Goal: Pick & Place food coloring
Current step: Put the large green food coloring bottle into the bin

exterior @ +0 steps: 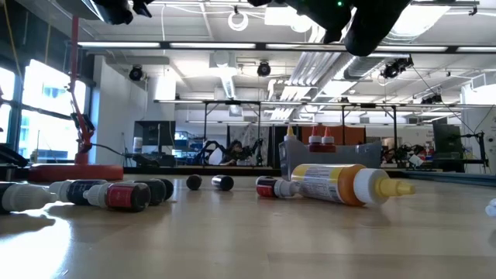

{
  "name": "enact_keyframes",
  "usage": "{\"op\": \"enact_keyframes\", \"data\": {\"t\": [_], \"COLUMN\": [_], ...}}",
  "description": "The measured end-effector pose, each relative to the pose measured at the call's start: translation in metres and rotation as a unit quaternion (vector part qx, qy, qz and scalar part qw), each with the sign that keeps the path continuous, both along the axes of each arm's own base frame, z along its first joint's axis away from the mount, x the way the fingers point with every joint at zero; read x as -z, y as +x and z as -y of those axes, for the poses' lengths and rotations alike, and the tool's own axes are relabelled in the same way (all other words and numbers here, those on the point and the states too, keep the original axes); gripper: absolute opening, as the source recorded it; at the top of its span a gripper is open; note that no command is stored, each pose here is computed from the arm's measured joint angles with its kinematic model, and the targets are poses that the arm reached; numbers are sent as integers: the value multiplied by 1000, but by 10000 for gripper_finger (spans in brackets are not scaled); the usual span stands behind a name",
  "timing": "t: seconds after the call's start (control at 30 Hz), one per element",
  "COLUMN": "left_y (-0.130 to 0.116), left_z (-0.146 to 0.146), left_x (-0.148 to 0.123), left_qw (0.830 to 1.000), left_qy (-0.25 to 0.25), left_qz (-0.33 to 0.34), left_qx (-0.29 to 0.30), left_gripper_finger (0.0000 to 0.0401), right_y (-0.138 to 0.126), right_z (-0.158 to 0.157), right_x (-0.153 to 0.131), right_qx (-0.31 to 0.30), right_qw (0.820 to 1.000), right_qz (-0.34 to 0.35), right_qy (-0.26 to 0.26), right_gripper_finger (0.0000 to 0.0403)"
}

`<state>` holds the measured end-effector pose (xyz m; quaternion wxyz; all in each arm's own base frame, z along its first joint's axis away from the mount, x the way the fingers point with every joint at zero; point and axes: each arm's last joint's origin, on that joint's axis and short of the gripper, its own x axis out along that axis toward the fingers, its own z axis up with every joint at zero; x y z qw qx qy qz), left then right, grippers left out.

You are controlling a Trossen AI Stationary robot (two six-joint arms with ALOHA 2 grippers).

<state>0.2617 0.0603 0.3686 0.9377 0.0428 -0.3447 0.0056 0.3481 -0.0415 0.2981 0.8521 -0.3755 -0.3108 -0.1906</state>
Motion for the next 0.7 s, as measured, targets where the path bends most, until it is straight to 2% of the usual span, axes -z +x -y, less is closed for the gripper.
{"op": "enact_keyframes", "data": {"t": [0.2,0.43,0.7], "left_y": [0,0,1], "left_z": [0,0,0], "left_x": [0,1,2], "left_qw": [1000,1000,1000], "left_qy": [2,5,-1], "left_qz": [0,-4,-11], "left_qx": [-1,3,-1], "left_gripper_finger": [133,114,111], "right_y": [0,0,0], "right_z": [0,-3,-1], "right_x": [0,0,-1], "right_qx": [-4,-34,-10], "right_qw": [1000,999,1000], "right_qz": [-1,-3,2], "right_qy": [-3,-30,-18], "right_gripper_finger": [147,187,221]}}
